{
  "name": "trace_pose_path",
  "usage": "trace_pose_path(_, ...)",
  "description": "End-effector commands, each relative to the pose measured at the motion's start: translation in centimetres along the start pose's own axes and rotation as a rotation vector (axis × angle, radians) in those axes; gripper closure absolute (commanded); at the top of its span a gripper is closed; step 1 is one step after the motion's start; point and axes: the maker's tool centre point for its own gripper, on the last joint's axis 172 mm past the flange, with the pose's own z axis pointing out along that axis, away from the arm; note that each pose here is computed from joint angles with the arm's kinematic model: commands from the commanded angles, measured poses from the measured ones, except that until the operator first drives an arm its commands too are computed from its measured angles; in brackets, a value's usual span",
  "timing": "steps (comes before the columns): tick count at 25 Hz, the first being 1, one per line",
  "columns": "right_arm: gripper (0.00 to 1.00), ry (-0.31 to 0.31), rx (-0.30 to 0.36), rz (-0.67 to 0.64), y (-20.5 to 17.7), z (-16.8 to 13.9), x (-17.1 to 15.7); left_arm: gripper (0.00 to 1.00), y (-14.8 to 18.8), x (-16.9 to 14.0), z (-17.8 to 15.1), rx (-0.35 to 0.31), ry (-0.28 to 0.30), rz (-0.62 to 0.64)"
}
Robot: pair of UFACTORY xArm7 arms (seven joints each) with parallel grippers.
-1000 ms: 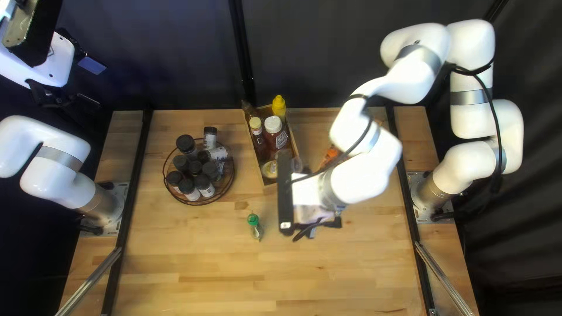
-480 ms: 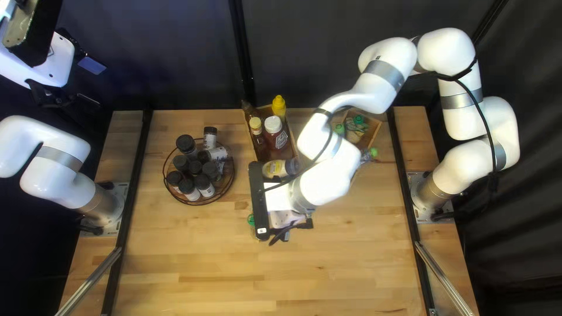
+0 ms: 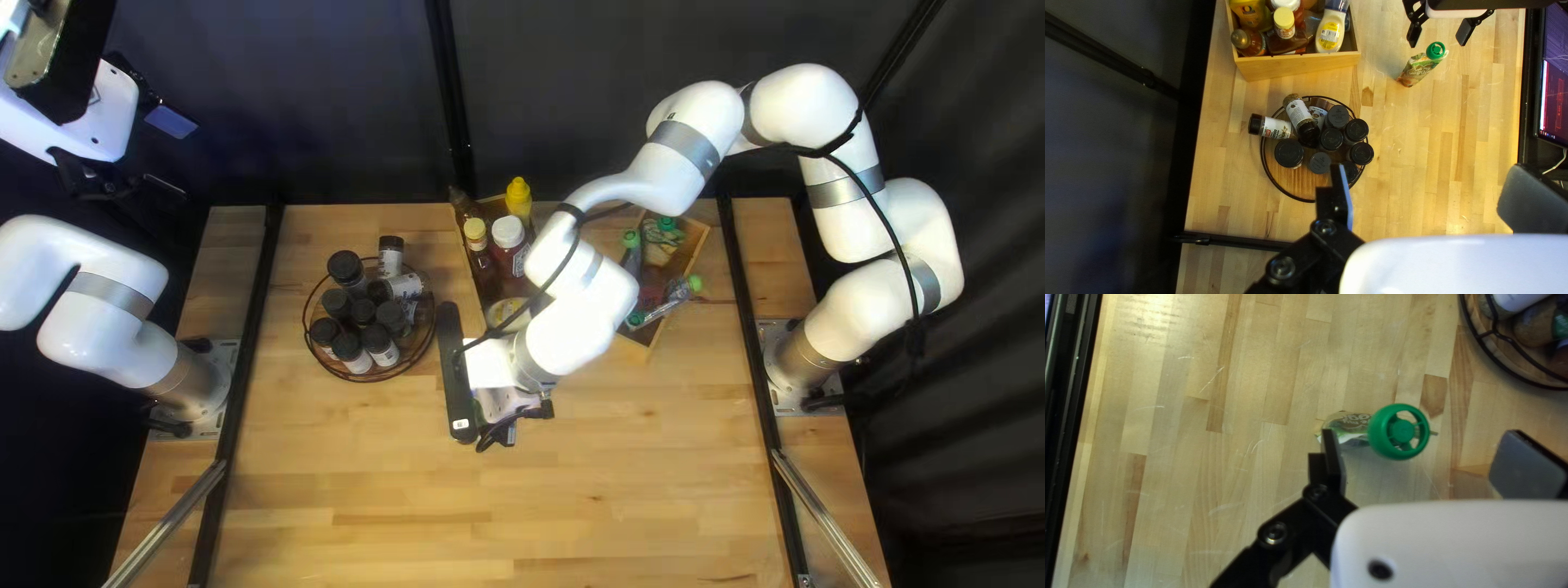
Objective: Separate condiments, baby food and spices and place it in 3 different racks/containers
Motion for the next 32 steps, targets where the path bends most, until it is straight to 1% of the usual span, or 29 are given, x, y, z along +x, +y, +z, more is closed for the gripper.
trace_pose_path(1,0.92,-0.005,0.013,-0.006,-0.1,0.4,0.2,0.00,0.0,0.0,0.0,0.000,0.000,0.000)
trace_pose_path(3,0.95,-0.006,0.018,-0.009,-0.1,0.4,0.1,0.00,0.0,0.0,0.0,0.000,0.000,0.000)
trace_pose_path(7,0.96,-0.006,0.017,-0.015,-0.2,-0.5,0.1,0.00,0.0,0.0,0.0,0.000,0.000,0.000)
trace_pose_path(9,0.98,-0.003,0.010,-0.018,-0.2,-1.6,0.0,0.00,0.0,0.0,0.0,0.000,0.000,0.000)
trace_pose_path(14,0.98,0.008,-0.032,-0.027,-0.2,-6.4,-0.8,0.00,0.0,0.0,0.0,0.000,0.000,0.000)
trace_pose_path(17,0.98,0.010,-0.072,-0.028,0.2,-10.1,-1.9,0.00,0.0,0.0,0.0,0.000,0.000,0.000)
trace_pose_path(19,0.98,0.008,-0.095,-0.024,0.6,-11.9,-2.8,0.00,0.0,0.0,0.0,0.000,0.000,0.000)
trace_pose_path(23,0.99,0.000,-0.168,0.004,2.5,-16.4,-6.1,0.00,0.0,0.0,0.0,0.000,0.000,0.000)
trace_pose_path(28,0.99,-0.017,-0.255,0.053,5.4,-20.4,-9.8,0.00,0.0,0.0,0.0,0.000,0.000,0.000)
trace_pose_path(32,1.00,-0.029,-0.314,0.100,7.2,-22.3,-12.2,0.00,0.0,0.0,0.0,0.000,0.000,0.000)
